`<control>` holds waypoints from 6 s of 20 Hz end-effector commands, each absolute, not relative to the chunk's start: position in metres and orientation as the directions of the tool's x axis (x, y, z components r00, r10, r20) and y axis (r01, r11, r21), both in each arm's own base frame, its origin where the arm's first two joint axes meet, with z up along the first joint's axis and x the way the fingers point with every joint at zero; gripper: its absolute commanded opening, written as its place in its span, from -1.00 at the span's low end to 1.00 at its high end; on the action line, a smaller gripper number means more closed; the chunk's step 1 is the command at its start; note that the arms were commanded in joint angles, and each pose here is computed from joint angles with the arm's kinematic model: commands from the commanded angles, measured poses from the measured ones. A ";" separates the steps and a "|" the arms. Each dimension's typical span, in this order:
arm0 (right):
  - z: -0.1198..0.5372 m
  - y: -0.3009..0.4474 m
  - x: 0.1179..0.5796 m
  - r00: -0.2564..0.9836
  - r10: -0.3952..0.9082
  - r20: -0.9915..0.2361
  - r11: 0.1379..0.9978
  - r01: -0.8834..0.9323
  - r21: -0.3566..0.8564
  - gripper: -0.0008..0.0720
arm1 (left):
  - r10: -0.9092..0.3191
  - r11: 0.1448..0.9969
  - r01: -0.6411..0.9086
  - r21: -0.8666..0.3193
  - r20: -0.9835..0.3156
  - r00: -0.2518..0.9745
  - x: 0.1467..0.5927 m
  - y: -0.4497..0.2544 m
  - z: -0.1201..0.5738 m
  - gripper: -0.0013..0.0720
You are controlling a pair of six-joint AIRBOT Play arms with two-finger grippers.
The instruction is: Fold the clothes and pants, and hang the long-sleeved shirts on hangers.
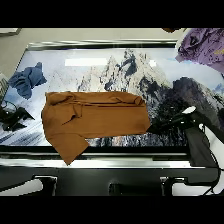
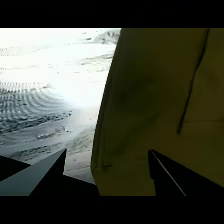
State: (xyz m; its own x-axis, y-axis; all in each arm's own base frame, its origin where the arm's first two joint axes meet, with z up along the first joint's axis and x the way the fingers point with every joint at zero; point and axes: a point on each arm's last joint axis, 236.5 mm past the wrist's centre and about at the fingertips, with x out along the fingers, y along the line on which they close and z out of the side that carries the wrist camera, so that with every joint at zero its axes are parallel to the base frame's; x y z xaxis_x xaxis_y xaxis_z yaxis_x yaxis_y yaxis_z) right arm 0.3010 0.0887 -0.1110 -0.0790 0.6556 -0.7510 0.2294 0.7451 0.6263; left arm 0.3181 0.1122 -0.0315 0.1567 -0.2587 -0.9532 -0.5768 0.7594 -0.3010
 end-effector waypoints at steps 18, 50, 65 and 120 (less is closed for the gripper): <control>-0.091 0.097 0.304 -0.055 0.675 -0.735 0.727 0.217 0.651 -0.89 | -0.483 0.599 -0.621 -0.506 -0.847 0.224 0.266 0.051 -0.108 0.63; 0.512 0.046 0.240 0.976 0.195 -0.091 0.981 -0.193 0.031 -0.90 | 0.211 0.958 -0.207 -0.197 -0.005 0.978 0.223 0.046 0.522 -0.93; 0.202 0.050 0.443 0.507 0.250 -0.825 0.965 -0.057 0.258 -0.89 | -0.200 0.934 -0.090 -0.346 -0.715 0.670 0.410 0.041 0.196 -0.92; -0.003 0.008 0.440 -0.075 0.304 -0.950 0.949 0.107 0.295 0.34 | 0.074 0.920 -0.384 0.073 -0.997 -0.014 0.424 0.121 0.006 0.86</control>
State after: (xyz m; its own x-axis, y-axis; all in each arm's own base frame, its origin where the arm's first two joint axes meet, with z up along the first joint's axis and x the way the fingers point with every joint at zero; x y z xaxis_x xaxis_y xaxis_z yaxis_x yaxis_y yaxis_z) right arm 0.4282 0.0302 -0.0362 -0.2023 0.2845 -0.9371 0.1195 0.9569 0.2647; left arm 0.4396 0.0881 -0.0265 -0.0582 0.0043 -0.9983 -0.3261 0.9451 0.0230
